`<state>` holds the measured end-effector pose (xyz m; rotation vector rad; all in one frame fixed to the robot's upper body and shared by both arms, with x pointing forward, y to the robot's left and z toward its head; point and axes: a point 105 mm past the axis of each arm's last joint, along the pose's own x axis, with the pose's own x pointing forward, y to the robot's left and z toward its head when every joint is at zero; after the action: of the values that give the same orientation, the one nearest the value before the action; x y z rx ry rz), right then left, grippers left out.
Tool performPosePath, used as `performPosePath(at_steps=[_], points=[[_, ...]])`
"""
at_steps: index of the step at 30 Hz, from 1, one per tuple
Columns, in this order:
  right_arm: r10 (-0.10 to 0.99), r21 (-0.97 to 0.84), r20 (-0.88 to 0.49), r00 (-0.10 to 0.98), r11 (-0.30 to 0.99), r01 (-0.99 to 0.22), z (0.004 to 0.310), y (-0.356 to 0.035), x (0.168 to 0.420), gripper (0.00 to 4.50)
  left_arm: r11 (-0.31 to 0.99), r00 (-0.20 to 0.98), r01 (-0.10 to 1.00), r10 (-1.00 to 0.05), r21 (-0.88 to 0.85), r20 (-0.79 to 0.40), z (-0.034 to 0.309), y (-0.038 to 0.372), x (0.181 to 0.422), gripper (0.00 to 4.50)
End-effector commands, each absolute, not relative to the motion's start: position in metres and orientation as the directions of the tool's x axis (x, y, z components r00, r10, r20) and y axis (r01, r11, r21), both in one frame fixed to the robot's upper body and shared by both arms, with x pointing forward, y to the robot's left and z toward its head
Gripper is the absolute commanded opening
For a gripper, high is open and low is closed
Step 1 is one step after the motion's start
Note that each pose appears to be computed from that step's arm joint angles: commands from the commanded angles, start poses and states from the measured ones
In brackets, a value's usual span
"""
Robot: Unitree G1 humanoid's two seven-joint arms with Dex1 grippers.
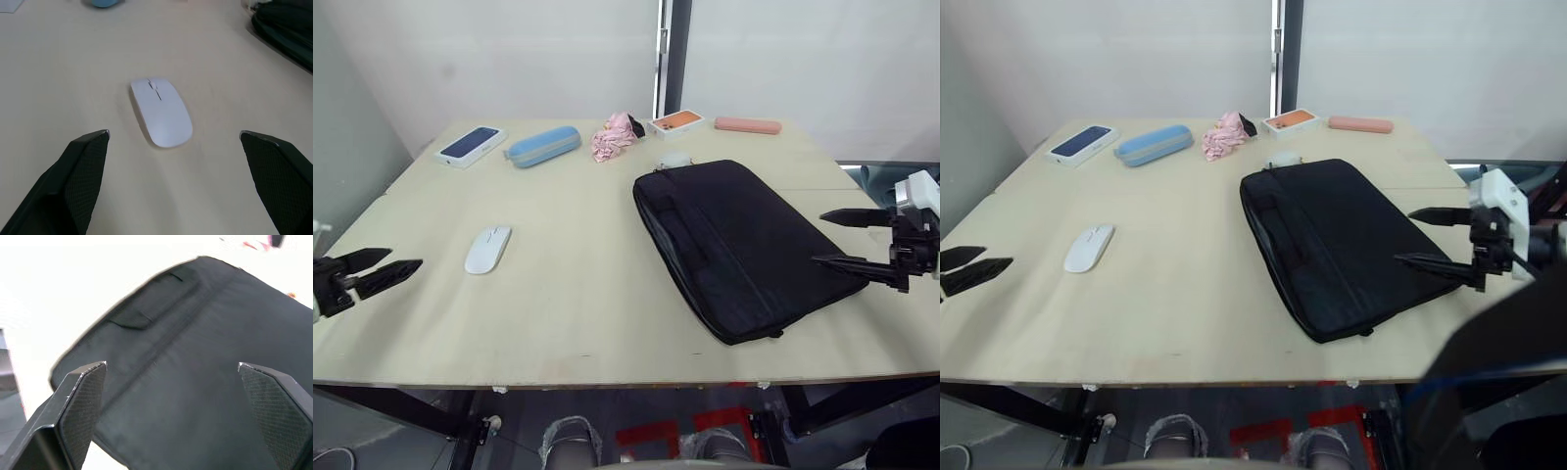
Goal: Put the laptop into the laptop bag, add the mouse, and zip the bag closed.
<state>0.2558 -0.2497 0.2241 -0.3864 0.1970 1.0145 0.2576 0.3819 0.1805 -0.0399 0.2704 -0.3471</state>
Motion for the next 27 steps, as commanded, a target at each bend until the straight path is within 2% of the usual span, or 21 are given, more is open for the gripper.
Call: performPosePath(at_steps=[1, 6, 11, 21, 27], points=[[0.850, -0.249, -0.304, 0.430, 0.365, -0.897, 0.237, -0.216, 0.247, 4.50, 0.968, 0.940, 0.240, -0.251, -0.074, -0.232, 0.183, 0.386, 0.275, 4.47], [0.918, -0.275, -0.243, 0.314, 0.245, -0.930, 0.254, -0.168, 0.241, 4.50, 0.956, 0.938, 0.240, -0.273, -0.169, -0.215, 0.170, 0.355, 0.303, 4.47], [0.970, -0.313, -0.166, 0.177, 0.119, -0.942, 0.272, -0.127, 0.224, 4.50, 0.959, 0.922, 0.226, -0.268, -0.173, -0.280, 0.138, 0.331, 0.319, 4.47], [0.970, -0.318, -0.160, 0.181, 0.122, -0.940, 0.274, -0.121, 0.219, 4.50, 0.984, 0.946, 0.168, -0.176, -0.054, -0.273, 0.133, 0.338, 0.335, 4.47], [0.967, -0.332, -0.159, 0.201, 0.139, -0.933, 0.275, -0.122, 0.218, 4.50, 0.978, 0.932, 0.205, -0.208, -0.043, -0.295, 0.125, 0.330, 0.345, 4.47]])
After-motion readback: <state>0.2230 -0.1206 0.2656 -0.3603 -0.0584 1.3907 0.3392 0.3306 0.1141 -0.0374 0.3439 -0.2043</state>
